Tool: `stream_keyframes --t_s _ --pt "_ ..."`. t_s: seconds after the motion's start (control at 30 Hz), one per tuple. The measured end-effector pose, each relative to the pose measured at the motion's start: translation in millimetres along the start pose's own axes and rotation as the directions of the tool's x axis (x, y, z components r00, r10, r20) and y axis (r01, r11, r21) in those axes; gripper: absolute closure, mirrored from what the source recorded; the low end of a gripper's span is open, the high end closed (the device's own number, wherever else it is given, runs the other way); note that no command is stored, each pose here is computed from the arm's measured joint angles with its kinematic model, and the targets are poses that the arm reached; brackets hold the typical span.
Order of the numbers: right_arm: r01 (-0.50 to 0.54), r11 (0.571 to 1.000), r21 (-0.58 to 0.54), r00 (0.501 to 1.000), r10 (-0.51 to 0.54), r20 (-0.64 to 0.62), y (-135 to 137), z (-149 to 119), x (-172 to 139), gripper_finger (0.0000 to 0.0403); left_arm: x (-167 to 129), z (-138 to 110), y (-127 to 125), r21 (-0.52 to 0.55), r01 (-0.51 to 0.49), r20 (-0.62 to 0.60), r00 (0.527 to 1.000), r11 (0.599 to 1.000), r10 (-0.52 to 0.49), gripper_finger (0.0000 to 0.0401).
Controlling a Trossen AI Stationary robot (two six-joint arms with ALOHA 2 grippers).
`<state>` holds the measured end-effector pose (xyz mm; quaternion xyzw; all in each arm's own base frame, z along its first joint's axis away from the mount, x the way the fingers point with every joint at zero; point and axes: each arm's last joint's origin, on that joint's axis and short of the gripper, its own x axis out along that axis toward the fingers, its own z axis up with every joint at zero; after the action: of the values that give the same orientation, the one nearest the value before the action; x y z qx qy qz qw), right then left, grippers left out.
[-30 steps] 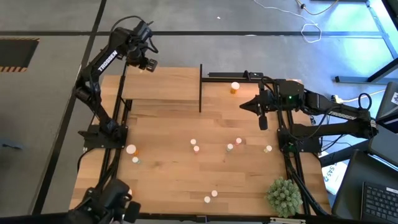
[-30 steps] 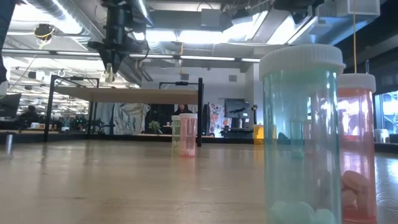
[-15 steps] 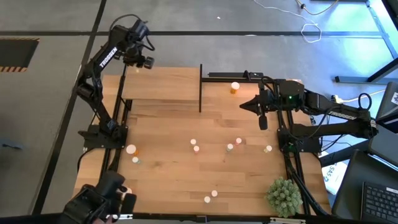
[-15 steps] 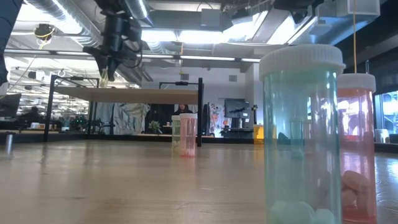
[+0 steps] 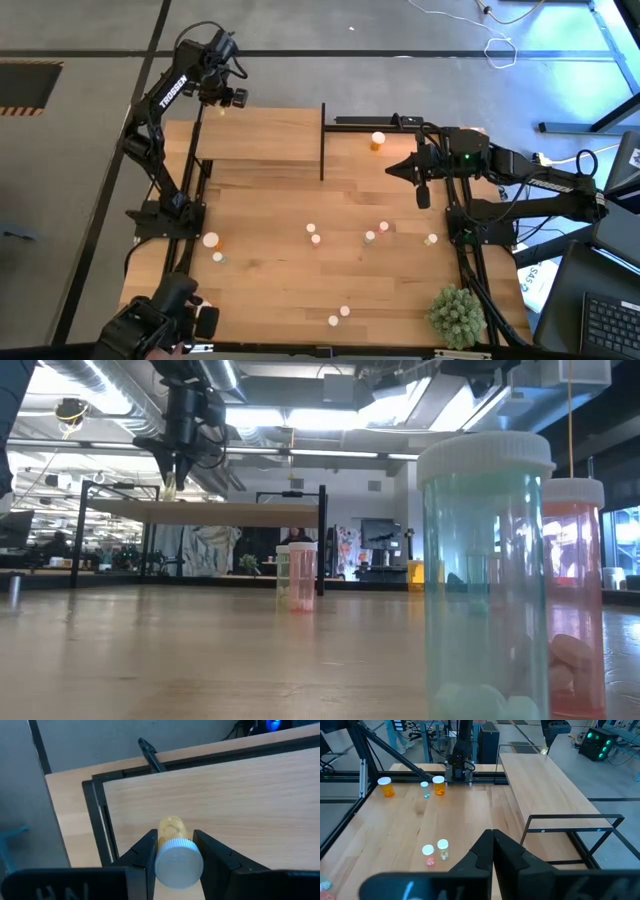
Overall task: Pick and place medicine bottles onto shelf by color
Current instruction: Put the left small yellow pill on the shelf
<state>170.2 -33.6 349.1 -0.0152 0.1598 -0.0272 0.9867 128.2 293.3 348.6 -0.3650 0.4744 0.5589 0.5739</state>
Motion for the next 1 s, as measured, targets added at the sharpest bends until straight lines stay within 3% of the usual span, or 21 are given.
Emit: stream_keyframes --t_s 0.3,1.0 --pt "0.0 1.0 0.002 1.0 0.0 0.0 0 0 0 0.039 21 -5 -3 -0.015 -0.014 -0.046 0.999 1.0 0.013 0.03" --pt "0.0 1.0 0.003 1.0 0.0 0.0 0 0 0 0.039 23 -2 0 -0.029 -0.033 -0.016 0.999 0.999 0.033 0.03"
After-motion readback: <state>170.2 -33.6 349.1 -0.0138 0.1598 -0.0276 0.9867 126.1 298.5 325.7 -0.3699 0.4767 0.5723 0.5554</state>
